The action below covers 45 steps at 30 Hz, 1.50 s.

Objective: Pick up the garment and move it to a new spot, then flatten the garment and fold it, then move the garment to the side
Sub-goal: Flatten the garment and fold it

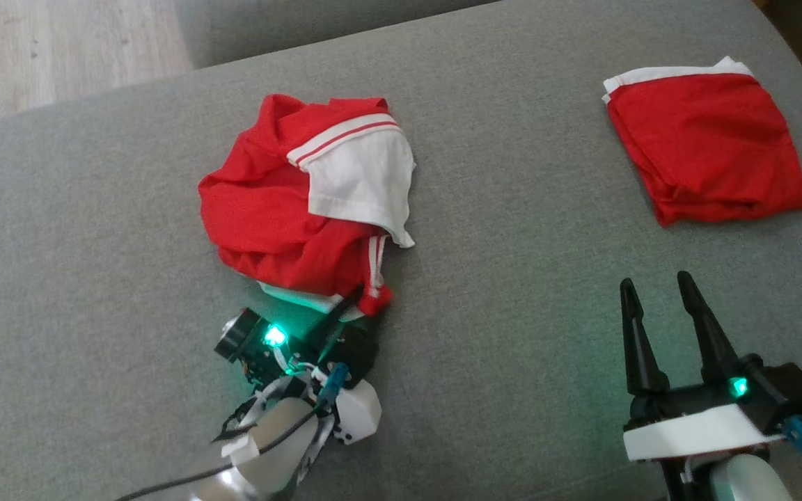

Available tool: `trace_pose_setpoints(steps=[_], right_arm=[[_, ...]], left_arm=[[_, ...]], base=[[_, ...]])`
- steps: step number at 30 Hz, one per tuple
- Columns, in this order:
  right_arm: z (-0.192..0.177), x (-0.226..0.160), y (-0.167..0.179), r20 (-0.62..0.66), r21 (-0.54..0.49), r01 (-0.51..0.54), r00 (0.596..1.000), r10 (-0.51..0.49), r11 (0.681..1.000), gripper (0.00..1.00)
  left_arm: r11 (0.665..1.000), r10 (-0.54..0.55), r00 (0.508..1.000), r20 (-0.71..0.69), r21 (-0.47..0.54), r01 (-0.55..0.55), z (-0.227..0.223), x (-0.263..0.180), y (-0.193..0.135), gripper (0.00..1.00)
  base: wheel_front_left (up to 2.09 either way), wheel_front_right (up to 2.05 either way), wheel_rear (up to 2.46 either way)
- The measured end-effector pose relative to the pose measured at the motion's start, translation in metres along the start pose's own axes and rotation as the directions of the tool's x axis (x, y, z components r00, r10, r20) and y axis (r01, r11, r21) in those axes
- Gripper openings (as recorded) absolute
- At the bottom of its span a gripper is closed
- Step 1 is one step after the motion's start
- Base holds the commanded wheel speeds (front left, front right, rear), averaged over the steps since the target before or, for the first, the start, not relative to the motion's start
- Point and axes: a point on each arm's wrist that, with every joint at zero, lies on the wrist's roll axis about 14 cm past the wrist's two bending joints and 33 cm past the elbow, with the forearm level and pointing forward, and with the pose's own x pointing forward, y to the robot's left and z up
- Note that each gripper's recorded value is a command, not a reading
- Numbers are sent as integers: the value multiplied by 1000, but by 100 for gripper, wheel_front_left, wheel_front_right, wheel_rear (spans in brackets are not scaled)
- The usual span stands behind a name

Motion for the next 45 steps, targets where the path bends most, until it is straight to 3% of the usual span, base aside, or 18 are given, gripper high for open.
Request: trace_pose_setpoints(steps=[6, 12, 15, 21, 23, 25, 28, 32, 34, 37, 40, 44, 45], right_arm=[[6, -4, -1, 20, 2, 6, 1000, -6, 1000, 100], [15, -8, 2, 54, 13, 0, 999, -1, 1000, 100], [20, -13, 3, 73, 20, -2, 997, 0, 1000, 100], [17, -35, 2, 76, 55, 14, 997, -18, 998, 100], [17, -40, 2, 78, 64, 13, 997, -18, 998, 100], [18, -40, 4, 85, 69, 7, 996, -13, 998, 100], [22, -37, 10, 96, 68, -15, 995, 9, 998, 100], [24, -32, 16, 100, 66, -37, 995, 30, 997, 100], [24, -30, 17, 99, 64, -42, 994, 36, 997, 100], [22, -27, 18, 90, 52, -50, 995, 45, 997, 100], [17, -26, 21, 74, 46, -58, 996, 55, 997, 100], [14, -19, 25, 61, 36, -72, 996, 70, 997, 100], [12, -17, 27, 54, 36, -79, 996, 77, 996, 100]], left_arm=[[998, -42, 997, 68, -37, 44, 26, 2, -6, 0], [994, -65, 932, 356, -55, 90, 139, 4, 10, 0], [996, -49, 852, 522, -33, 78, 217, -6, 36, 0], [1000, -24, 625, 780, 16, 19, 361, -65, 79, 0], [1000, -21, 560, 828, 29, -5, 392, -86, 86, 0], [999, -8, 541, 841, 28, -29, 404, -97, 94, 0], [999, 53, 593, 804, -47, -25, 381, -89, 110, 0], [976, 169, 755, 634, -212, -40, 275, -61, 129, 0], [943, 231, 835, 500, -327, -65, 201, -54, 131, 0], [872, 298, 909, 292, -471, -134, 100, -62, 122, 0], [810, 355, 924, 145, -542, -226, 34, -83, 118, 0], [727, 455, 887, 74, -607, -322, 3, -105, 131, 0], [705, 477, 876, 75, -627, -331, 2, -109, 135, 14]], base=[[0, 0, 0], [0, 0, 0], [0, 0, 0], [0, 0, 0], [0, 0, 0], [0, 0, 0], [0, 0, 0], [0, 0, 0], [0, 0, 0], [0, 0, 0], [0, 0, 0], [0, 0, 0], [0, 0, 0]])
